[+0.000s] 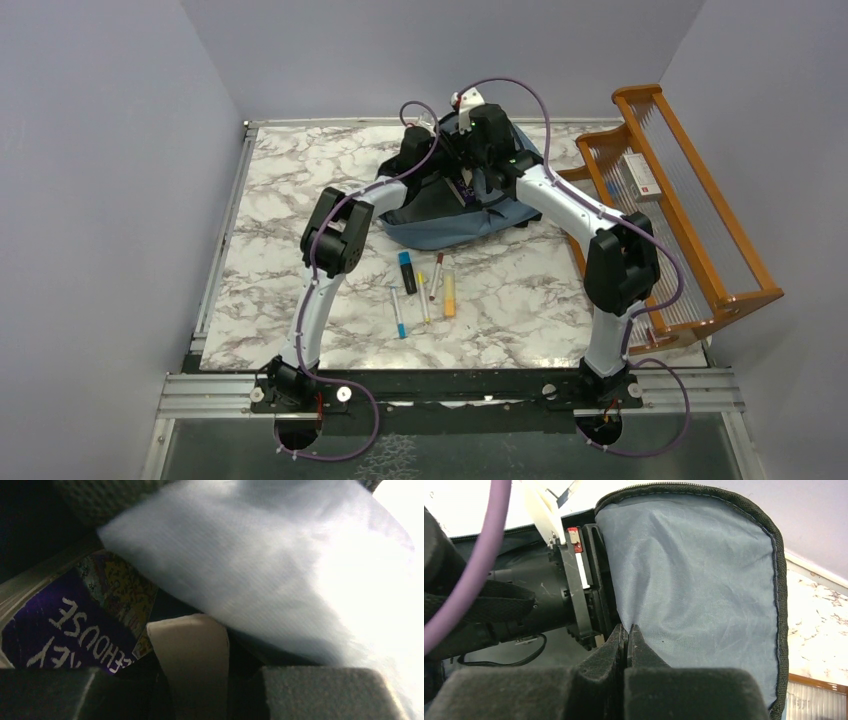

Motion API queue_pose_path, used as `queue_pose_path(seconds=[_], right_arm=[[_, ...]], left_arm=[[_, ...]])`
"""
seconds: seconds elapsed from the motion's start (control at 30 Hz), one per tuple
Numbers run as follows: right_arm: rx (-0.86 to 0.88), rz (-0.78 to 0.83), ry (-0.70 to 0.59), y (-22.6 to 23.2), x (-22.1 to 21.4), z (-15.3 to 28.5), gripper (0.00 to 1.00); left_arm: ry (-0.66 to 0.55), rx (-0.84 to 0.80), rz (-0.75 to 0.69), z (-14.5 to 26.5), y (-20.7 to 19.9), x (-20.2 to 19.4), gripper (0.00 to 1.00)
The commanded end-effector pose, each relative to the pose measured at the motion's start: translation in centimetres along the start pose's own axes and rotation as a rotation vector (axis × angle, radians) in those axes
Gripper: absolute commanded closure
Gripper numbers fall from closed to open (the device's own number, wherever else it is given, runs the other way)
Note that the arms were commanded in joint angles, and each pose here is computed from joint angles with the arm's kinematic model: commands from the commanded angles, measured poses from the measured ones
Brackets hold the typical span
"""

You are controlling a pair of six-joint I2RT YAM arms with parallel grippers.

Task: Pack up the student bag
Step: Place the book in the student bag.

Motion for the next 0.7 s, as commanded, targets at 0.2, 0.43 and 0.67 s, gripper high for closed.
queue_pose_path(seconds=[0.2,0.43,0.67], right_arm=[[0.033,-0.032,-0.121,0.1,2.8,2.1,0.99],[0.029,-0.033,-0.109,0.1,2.3,2.0,0.99],[0.022,-0.03,-0.101,0.1,2.0,2.0,0.99]], left_arm=[[-0.102,-0.12,-0.073,-2.2,-1.5,0.9,1.0],[-0.102,-0.111,-0.098,-2.3,-0.9,0.8,0.84],[-0.098,-0.103,-0.124,-1.9,-0.9,0.6,0.6]])
Point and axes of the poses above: each gripper's point midway between its finger pads, its own z axis back along the fingers, its own y axis along the line the jaws close on, x = y × z, the point moved 9 cm from there along z, back along the fingers, and after that the axes turned 4 degrees about -z, right-handed, at the moved point
